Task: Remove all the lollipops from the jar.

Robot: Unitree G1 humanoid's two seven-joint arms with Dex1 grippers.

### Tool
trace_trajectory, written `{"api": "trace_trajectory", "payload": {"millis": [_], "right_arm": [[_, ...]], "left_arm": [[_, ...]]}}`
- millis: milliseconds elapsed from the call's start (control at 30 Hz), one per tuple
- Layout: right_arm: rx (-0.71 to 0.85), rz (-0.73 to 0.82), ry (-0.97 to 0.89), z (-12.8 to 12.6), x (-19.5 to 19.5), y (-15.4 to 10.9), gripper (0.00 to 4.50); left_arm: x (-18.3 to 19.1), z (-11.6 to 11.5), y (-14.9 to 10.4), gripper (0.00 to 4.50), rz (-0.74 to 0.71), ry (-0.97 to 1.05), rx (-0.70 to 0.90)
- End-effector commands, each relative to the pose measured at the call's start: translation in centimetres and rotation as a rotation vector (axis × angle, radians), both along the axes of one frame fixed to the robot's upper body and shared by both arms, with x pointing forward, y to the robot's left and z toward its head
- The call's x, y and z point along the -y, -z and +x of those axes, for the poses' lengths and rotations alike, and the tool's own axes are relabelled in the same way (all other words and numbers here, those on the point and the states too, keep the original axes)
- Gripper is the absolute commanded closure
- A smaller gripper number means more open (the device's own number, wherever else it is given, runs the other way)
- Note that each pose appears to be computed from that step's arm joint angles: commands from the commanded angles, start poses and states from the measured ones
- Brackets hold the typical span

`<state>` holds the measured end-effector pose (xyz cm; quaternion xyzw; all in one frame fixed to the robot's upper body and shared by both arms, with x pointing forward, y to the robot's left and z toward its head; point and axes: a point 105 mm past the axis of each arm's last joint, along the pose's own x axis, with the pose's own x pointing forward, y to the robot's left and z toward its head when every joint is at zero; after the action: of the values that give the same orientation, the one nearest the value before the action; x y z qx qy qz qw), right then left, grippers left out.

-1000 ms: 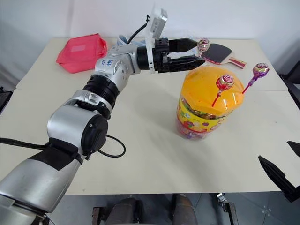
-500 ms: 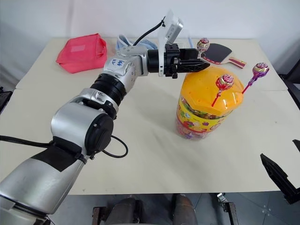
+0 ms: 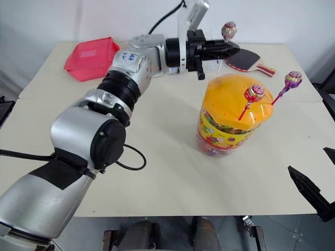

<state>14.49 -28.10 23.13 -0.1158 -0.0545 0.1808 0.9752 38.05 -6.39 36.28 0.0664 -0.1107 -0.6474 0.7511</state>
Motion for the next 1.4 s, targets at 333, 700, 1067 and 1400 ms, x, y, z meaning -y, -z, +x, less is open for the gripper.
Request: {"api": "trace_trajectory", "payload": {"millis": [333, 700, 1067, 1400], "right_arm": [[0.004, -0.035, -0.051, 0.4, 0.4, -0.9, 0.00], [-0.033, -0.047, -0.111, 1.8, 0.7, -1.1, 0.00], [-0.041, -0.058, -0.136, 2.6, 0.8, -1.4, 0.00], [-0.043, -0.061, -0.129, 2.3, 0.9, -1.3, 0.00]], "left_arm": [[-10.4, 6.3, 3.3, 4.48, 0.268, -0.537, -0.092], [-25.3, 5.0, 17.9, 4.48, 0.808, -0.913, -0.634], [-27.9, 3.1, 18.0, 2.53, 0.799, -1.019, -0.757], [-28.4, 1.6, 10.6, 0.02, 0.746, -0.971, -0.582]]}}
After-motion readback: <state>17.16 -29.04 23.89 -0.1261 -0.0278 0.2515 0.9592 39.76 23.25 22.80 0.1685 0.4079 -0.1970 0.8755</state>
